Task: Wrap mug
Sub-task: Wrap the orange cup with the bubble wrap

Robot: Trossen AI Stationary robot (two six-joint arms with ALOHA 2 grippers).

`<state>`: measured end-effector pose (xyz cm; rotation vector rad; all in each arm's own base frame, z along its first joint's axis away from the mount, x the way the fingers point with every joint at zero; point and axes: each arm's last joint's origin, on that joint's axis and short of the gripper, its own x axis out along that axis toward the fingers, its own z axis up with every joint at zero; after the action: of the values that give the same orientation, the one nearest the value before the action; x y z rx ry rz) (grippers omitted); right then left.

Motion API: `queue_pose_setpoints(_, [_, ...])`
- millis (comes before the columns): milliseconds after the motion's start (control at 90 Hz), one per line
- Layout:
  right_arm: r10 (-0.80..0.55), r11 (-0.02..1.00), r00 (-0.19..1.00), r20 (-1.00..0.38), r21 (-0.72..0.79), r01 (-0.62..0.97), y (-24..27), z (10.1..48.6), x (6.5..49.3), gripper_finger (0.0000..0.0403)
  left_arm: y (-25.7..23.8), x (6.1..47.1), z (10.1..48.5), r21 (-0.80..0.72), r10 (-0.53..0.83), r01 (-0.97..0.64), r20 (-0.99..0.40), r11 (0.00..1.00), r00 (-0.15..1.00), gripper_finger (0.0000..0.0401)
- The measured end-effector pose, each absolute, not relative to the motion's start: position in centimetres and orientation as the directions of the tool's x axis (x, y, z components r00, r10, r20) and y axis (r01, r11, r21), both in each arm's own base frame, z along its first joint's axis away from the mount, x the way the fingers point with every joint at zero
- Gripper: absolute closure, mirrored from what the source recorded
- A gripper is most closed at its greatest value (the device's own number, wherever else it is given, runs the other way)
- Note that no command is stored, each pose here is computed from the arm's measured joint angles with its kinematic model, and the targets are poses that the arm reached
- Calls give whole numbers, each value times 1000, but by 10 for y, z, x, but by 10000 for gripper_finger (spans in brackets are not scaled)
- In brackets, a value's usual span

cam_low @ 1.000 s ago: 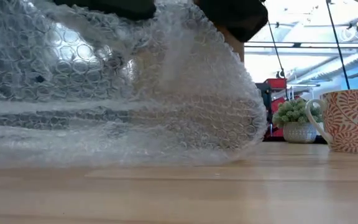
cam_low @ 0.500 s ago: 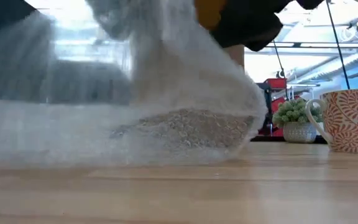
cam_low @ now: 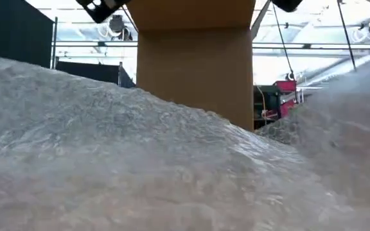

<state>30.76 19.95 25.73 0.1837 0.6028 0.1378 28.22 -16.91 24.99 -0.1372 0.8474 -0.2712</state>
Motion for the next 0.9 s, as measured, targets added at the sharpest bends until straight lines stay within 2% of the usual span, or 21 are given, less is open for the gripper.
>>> queue_pose_setpoints(111, [175,982,829,-531,159,-106,200,246,321,239,-159,266,244,-102,-107,42,-800,994,590,175])
queue_pose_setpoints(189, [167,984,836,-523,145,-106,197,239,329,239,-154,260,235,-49,-33,-15,-831,999,555,175])
queue_pose_setpoints(400, [125,989,815,-567,133,-60,192,210,346,239,-142,250,195,-33,9,-74,-863,997,505,175])
queue_pose_setpoints(578, [150,984,750,-645,171,-50,198,175,352,239,-131,240,166,-37,44,-150,-863,988,503,175])
queue_pose_setpoints(744, [193,978,673,-714,195,-73,205,146,353,239,-121,236,154,-14,93,-207,-861,978,501,175])
queue_pose_setpoints(900, [165,983,587,-793,177,-37,207,134,343,239,-117,232,143,-28,91,-222,-857,975,507,175])
